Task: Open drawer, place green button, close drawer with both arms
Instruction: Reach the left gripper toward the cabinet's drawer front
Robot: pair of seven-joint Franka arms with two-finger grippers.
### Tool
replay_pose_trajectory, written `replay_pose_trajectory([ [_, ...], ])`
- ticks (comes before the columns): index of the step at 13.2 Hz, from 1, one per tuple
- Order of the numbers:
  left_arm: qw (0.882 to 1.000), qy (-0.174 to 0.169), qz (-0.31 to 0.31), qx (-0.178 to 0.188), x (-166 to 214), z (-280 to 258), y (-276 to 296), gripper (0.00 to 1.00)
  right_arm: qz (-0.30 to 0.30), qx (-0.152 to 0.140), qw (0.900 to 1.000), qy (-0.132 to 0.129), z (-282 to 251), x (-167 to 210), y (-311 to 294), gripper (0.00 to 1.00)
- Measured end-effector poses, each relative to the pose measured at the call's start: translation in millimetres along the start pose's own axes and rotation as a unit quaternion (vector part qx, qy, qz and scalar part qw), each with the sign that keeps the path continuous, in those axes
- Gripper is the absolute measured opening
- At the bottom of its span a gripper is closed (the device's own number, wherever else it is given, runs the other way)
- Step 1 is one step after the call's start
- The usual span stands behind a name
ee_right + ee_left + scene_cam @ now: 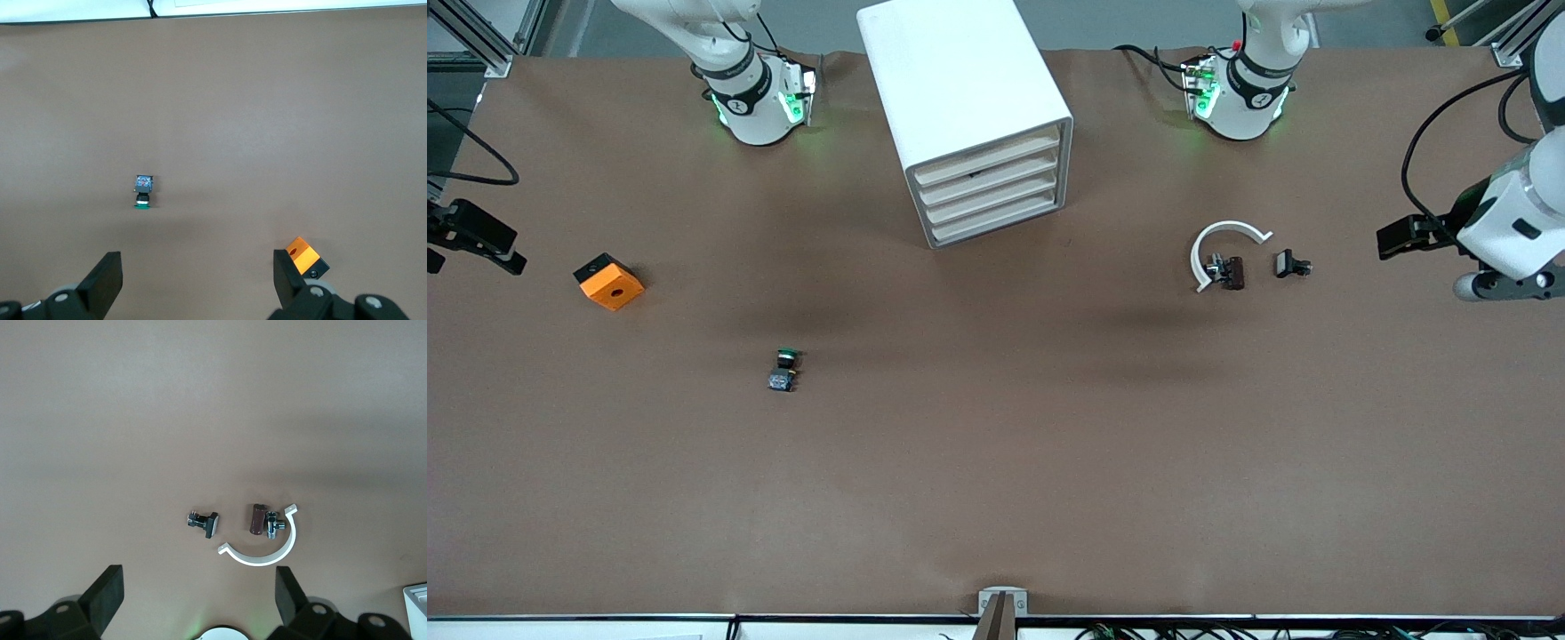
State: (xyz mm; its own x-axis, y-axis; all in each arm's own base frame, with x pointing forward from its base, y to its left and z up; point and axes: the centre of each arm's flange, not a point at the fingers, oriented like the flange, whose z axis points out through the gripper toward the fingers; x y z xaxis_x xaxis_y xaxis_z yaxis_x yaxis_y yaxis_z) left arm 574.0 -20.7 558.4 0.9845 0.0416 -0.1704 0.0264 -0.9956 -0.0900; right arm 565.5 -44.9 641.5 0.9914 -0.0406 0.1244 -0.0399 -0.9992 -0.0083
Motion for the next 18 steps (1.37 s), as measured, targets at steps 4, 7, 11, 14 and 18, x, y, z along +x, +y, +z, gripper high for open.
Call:
replay_pose_trajectory([
  [4, 0.996, -0.015, -0.089, 0.001, 13, 17, 7, 1.0, 0.0, 0.0, 1.0, 0.0, 0, 0, 0, 1.0],
  [7, 0.987, -0.035, -0.156, 0.007, 24, 39, 23, 1.0, 0.0, 0.0, 1.0, 0.0, 0, 0, 0, 1.0],
  [11, 0.967, -0.064, -0.244, 0.031, 37, 79, 78, 1.0, 0.0, 0.0, 1.0, 0.0, 0, 0, 0, 1.0],
  [14, 0.942, -0.094, -0.316, 0.057, 48, 119, 97, 1.0, 0.0, 0.0, 1.0, 0.0, 0, 0, 0, 1.0],
  [18, 0.869, -0.127, -0.463, 0.123, 53, 180, 136, 1.0, 0.0, 0.0, 1.0, -0.001, 1, 0, 0, 1.0],
])
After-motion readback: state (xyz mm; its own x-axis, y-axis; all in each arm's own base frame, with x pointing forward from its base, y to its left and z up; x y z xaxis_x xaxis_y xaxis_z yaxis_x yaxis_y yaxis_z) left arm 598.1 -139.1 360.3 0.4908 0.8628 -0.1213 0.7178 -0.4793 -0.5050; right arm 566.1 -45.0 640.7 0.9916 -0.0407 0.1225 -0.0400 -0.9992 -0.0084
